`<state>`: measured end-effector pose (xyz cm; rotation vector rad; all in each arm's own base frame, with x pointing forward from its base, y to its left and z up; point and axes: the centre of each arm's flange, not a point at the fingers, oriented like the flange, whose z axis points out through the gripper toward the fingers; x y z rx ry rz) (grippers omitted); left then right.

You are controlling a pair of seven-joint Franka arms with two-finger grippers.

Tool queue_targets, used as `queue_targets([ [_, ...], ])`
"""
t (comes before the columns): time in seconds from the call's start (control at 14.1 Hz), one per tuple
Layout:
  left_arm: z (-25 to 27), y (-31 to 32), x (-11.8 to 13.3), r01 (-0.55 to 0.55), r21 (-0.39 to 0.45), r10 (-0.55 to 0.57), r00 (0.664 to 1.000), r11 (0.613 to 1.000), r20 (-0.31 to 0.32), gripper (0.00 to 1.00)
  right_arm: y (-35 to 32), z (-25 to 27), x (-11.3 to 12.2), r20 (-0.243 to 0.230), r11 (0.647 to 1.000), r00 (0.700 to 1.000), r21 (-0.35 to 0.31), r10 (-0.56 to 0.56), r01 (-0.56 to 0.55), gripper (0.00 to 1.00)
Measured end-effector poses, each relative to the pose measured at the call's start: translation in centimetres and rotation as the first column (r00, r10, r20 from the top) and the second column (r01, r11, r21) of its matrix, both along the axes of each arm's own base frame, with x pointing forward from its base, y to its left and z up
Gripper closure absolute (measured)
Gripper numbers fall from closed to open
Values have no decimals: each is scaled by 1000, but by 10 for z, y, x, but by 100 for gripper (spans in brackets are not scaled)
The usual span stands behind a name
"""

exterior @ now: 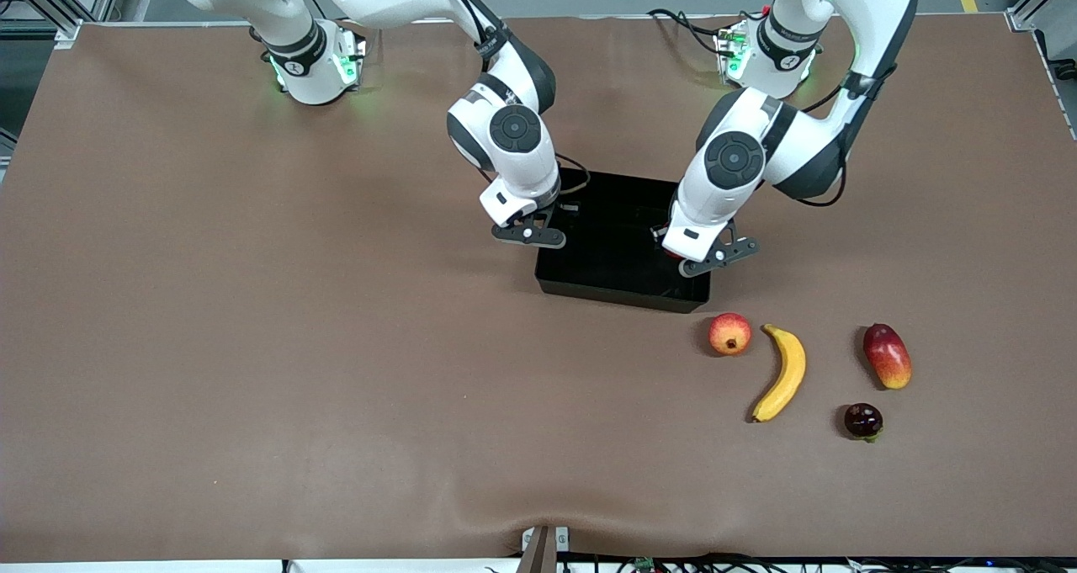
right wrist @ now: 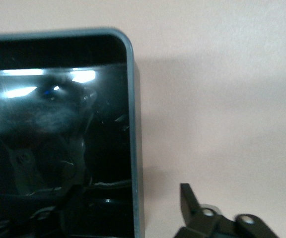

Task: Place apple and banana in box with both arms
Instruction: 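Push the black box toward the fruit with the right gripper, then lower the apple into the box while the right gripper withdraws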

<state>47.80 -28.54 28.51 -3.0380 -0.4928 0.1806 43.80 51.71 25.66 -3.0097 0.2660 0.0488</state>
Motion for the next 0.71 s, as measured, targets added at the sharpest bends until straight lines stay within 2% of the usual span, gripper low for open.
queue_targets([
  [0.07, -7, -1, -6, 7, -2, -7, 1000, 1000, -1, 29, -1, 7, 5, 22, 1000, 1000, -1, 6, -6, 0],
  [0.28, -22, -8, -24, 43, 4, -43, 999, 999, -7, 29, -14, 30, 26, 109, 998, 993, -36, 54, -50, 0],
  [0.36, -25, -10, -27, 55, 11, -55, 998, 998, -11, 29, -23, 36, 35, 125, 996, 989, -55, 78, -72, 0],
  [0.57, -35, -10, -34, 85, 27, -84, 996, 996, -26, 29, -72, 52, 72, 107, 982, 982, -124, 153, -140, 0],
  [0.71, -46, -12, -37, 126, 49, -124, 992, 991, -31, 29, -126, 65, 110, 94, 973, 976, -146, 194, -179, 0],
])
